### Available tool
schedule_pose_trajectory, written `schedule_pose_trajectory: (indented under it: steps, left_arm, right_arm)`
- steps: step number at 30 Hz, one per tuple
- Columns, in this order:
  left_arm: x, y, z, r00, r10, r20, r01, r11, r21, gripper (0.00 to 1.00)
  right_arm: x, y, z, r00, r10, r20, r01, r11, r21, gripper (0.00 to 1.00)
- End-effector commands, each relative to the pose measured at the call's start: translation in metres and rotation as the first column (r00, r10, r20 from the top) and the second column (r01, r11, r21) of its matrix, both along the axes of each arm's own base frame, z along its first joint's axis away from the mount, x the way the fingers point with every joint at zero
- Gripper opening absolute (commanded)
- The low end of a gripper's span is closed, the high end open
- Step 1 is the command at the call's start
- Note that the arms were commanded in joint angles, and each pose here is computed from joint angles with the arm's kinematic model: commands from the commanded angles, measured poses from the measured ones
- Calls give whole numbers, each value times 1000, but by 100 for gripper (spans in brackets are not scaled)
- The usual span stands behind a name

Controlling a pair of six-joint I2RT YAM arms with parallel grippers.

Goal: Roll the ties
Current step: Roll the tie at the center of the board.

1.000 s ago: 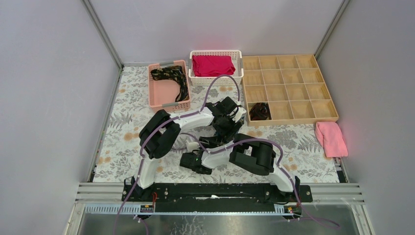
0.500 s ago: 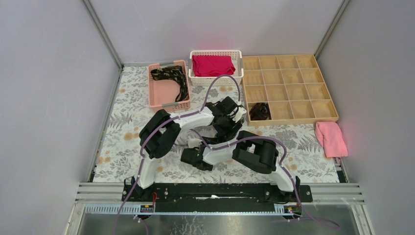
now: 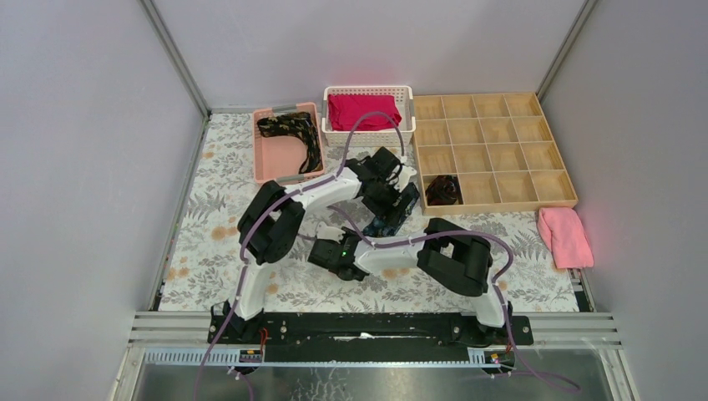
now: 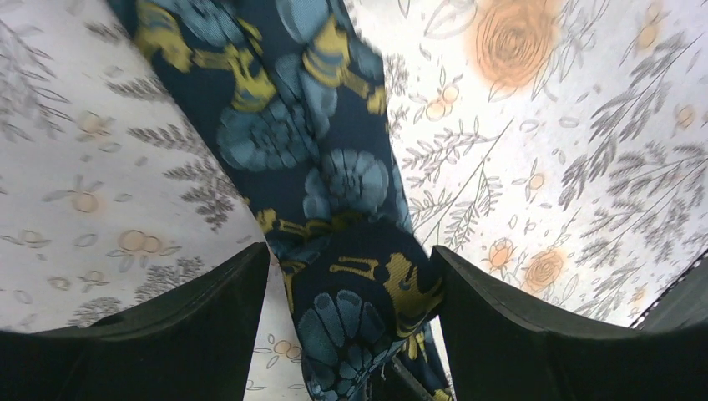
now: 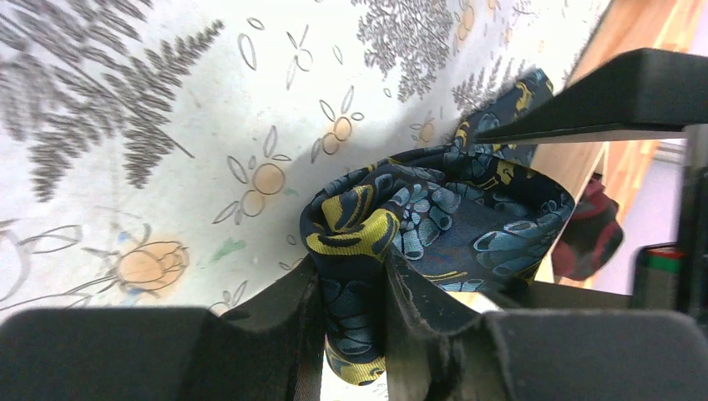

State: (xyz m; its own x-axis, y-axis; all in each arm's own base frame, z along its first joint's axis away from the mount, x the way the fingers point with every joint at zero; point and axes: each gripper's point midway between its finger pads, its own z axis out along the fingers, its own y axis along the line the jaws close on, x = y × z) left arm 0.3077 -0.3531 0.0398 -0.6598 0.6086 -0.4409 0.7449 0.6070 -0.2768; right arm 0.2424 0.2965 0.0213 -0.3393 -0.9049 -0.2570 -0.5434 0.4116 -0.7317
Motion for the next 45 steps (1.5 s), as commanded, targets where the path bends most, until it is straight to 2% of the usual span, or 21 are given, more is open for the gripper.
schedule_pose_trajectory:
  steps: [1,8,12,15,22,30,33,34,37,40,41,43,45]
  left_arm:
    - [19,-7,39,998,46,31,-43,995,-85,79]
    - [53,12,76,969,198,149,-181,976,-118,79]
    - [73,39,96,902,332,275,-318,943,-94,79]
    - [88,61,114,823,434,368,-433,897,-89,79]
    - [106,124,161,550,654,520,-697,702,-145,79]
    - [90,182,214,276,747,605,-799,528,-288,79]
    - [75,190,218,275,757,593,-775,539,-329,79]
    - [69,188,217,296,762,576,-755,556,-348,79]
    - [47,168,205,414,750,516,-651,640,-408,79]
    - [30,151,191,495,738,458,-590,673,-447,80]
    - [24,144,186,529,725,441,-569,688,-450,80]
    - [11,124,173,606,671,428,-506,740,-443,87]
    - [1,111,153,656,615,437,-472,786,-399,91]
  right_arm:
    - [-25,33,-8,983,39,-178,1,975,221,20]
    - [-42,47,-5,940,87,-329,41,931,363,19]
    - [-45,53,10,902,114,-416,107,875,471,20]
    - [-48,55,22,852,152,-501,176,818,547,20]
    - [-46,48,31,731,252,-635,320,695,644,20]
    - [-37,40,35,534,398,-746,499,564,659,20]
    - [-31,34,41,457,457,-763,571,507,645,21]
    - [-28,32,44,437,482,-760,590,484,646,21]
    - [-15,25,59,381,551,-743,659,403,636,22]
    - [-3,20,65,318,605,-730,735,329,593,23]
    - [2,19,63,307,603,-736,757,314,573,23]
    - [9,17,60,283,612,-738,782,298,547,23]
    - [10,17,55,262,612,-746,795,302,526,23]
